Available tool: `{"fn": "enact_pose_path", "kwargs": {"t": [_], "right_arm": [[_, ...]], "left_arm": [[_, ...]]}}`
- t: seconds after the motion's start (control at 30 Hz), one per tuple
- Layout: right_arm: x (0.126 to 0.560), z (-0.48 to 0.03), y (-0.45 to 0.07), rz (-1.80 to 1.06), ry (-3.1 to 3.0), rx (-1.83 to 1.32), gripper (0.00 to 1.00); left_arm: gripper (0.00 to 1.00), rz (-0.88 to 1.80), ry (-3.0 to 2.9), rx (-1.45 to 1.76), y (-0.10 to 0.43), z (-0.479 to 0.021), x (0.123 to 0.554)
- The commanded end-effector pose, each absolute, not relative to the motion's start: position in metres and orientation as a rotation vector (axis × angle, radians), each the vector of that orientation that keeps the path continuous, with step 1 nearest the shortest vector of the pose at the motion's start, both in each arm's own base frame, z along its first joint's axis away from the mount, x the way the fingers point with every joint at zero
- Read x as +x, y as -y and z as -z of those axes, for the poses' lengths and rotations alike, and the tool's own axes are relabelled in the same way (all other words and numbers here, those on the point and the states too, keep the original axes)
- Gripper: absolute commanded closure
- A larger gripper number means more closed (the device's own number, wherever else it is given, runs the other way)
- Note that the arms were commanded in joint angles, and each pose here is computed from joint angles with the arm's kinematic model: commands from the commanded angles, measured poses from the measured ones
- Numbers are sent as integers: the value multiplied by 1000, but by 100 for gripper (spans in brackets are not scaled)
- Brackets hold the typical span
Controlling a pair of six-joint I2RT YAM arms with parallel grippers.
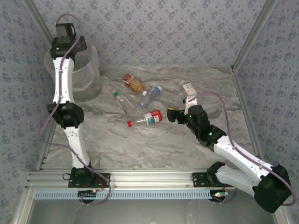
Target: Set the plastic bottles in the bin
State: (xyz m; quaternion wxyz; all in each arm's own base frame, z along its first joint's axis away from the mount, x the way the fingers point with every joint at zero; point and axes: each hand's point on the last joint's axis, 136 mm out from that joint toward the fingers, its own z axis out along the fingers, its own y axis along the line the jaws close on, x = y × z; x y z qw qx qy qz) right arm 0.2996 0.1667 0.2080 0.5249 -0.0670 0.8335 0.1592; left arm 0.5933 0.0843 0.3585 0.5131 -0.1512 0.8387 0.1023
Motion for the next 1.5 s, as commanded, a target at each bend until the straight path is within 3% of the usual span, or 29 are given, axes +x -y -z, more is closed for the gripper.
{"fn": "enact_pose_path", "kwargs": {"t": [0.0, 0.67, 1.1, 1.47], "right_arm": [[301, -215, -158, -353, -1977, -136, 0], [323, -169, -102, -319, -2213, -60, 0], [352, -138, -73, -224, -2390, -42, 0], [374, -115, -60, -236, -2567, -114, 0]], "left_arm": [[1, -105, -1964, -369, -66, -394, 580], [1, 255, -1889, -232, 22, -477, 512], [1, 424, -1934, -135, 92, -453, 473], [0, 475, -1899, -164, 88, -429, 416]]}}
